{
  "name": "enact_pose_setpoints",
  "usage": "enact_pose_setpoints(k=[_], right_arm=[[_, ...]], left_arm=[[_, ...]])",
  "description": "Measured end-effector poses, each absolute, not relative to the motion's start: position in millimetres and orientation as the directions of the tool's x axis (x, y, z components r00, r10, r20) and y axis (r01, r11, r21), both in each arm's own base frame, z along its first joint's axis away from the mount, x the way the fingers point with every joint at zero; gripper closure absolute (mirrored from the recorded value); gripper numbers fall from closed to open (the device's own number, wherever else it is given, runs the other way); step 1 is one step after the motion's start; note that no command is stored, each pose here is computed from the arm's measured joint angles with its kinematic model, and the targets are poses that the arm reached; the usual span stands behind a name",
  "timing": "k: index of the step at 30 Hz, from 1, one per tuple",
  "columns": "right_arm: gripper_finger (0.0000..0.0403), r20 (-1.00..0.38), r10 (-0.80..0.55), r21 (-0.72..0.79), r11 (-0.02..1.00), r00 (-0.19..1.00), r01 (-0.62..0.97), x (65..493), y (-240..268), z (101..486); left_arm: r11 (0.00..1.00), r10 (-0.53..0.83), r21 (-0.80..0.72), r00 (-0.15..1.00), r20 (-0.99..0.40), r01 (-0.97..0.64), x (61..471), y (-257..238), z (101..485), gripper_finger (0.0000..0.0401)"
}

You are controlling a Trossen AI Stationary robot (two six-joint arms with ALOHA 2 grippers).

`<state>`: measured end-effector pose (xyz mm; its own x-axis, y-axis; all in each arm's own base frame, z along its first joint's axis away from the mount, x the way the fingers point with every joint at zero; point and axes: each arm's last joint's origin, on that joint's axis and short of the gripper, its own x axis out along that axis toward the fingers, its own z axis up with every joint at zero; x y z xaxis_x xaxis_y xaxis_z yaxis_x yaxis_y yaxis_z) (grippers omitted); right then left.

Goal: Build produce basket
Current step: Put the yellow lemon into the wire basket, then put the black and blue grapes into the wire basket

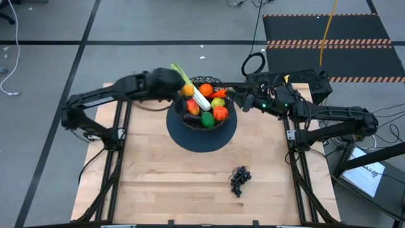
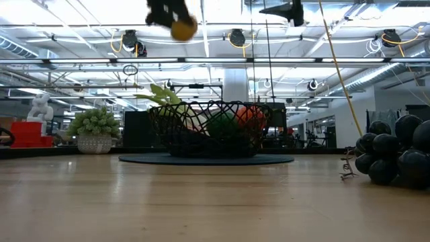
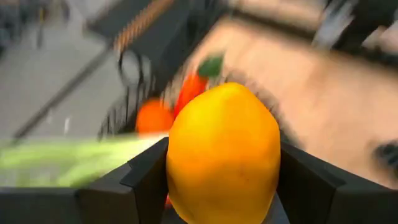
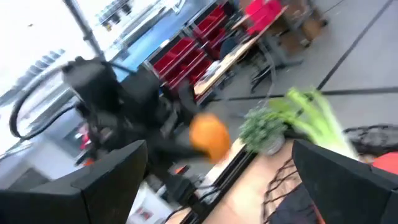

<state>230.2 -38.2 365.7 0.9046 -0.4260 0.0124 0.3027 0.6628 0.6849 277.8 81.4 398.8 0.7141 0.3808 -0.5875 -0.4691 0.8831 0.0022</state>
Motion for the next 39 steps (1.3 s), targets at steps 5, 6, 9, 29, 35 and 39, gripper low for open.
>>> enact_pose_setpoints(k=[5, 6, 9, 29, 35, 39], right_arm=[[0.0009, 0.012, -0.488, 0.599, 0.702, 0.873, 0.384, 227, -54, 366], [0.0009, 0.012, -0.499, 0.583, 0.708, 0.867, 0.399, 226, -57, 366], [0.0009, 0.013, -0.518, 0.540, 0.724, 0.856, 0.429, 224, -65, 366], [0.0009, -0.096, -0.286, 0.432, 0.851, 0.953, 0.299, 215, -88, 356], [0.0009, -0.166, -0.252, 0.518, 0.801, 0.953, 0.302, 209, -84, 352], [0.0009, -0.262, -0.241, 0.616, 0.704, 0.934, 0.354, 206, -82, 343]], left_arm=[[0.845, 0.347, 0.006, 0.540, -0.767, -0.534, 302, 112, 350, 0.0155], [0.841, 0.331, 0.003, 0.511, -0.793, -0.540, 307, 117, 341, 0.0155], [0.827, 0.280, -0.033, 0.462, -0.842, -0.561, 317, 129, 319, 0.0155], [0.763, 0.184, -0.027, 0.257, -0.949, -0.646, 334, 145, 262, 0.0129], [0.756, 0.193, -0.022, 0.255, -0.947, -0.654, 332, 145, 265, 0.0073], [0.742, 0.193, -0.049, 0.283, -0.939, -0.669, 329, 142, 274, 0.0067]])
